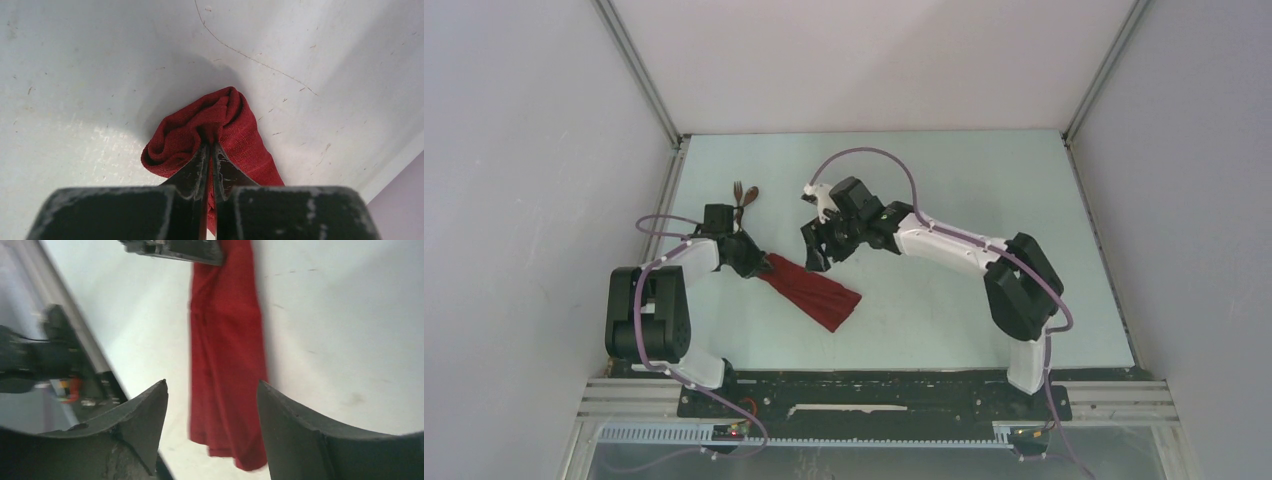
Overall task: Fold the napkin into a case and place the utensils inside
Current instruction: Grasp the top corner of the smaller rectangle folded napkin from the folded napkin, then smooth out the smaller rectangle-folded napkin at the center of the board.
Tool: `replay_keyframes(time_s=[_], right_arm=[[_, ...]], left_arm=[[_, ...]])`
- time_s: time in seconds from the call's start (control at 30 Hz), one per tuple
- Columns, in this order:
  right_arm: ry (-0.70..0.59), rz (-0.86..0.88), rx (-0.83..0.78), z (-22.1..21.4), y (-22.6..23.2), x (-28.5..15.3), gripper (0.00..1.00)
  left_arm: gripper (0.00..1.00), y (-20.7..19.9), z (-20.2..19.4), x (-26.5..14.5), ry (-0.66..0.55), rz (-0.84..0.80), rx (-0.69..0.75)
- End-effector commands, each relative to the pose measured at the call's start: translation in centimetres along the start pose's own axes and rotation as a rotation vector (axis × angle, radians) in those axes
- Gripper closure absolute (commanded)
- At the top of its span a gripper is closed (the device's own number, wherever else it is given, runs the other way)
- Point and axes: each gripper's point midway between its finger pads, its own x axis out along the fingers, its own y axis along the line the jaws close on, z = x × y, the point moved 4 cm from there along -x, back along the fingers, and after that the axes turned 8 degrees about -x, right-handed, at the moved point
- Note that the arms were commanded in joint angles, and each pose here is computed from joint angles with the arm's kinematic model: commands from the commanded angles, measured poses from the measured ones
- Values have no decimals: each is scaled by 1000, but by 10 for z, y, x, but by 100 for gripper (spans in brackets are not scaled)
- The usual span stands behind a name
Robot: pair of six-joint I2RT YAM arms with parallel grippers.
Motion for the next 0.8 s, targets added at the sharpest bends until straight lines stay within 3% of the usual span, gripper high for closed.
replay_keyframes(time_s=[0.0, 0.27, 0.77], right_arm=[[213, -336, -411, -32, -17, -14, 26], [294, -477, -637, -32, 5, 7, 32], [346, -447, -705, -46, 24, 26, 37]], left_arm=[[99, 13, -12, 6, 48, 60, 10], [99, 12, -10, 4, 41, 60, 16], [99, 8, -8, 2, 33, 47, 18]])
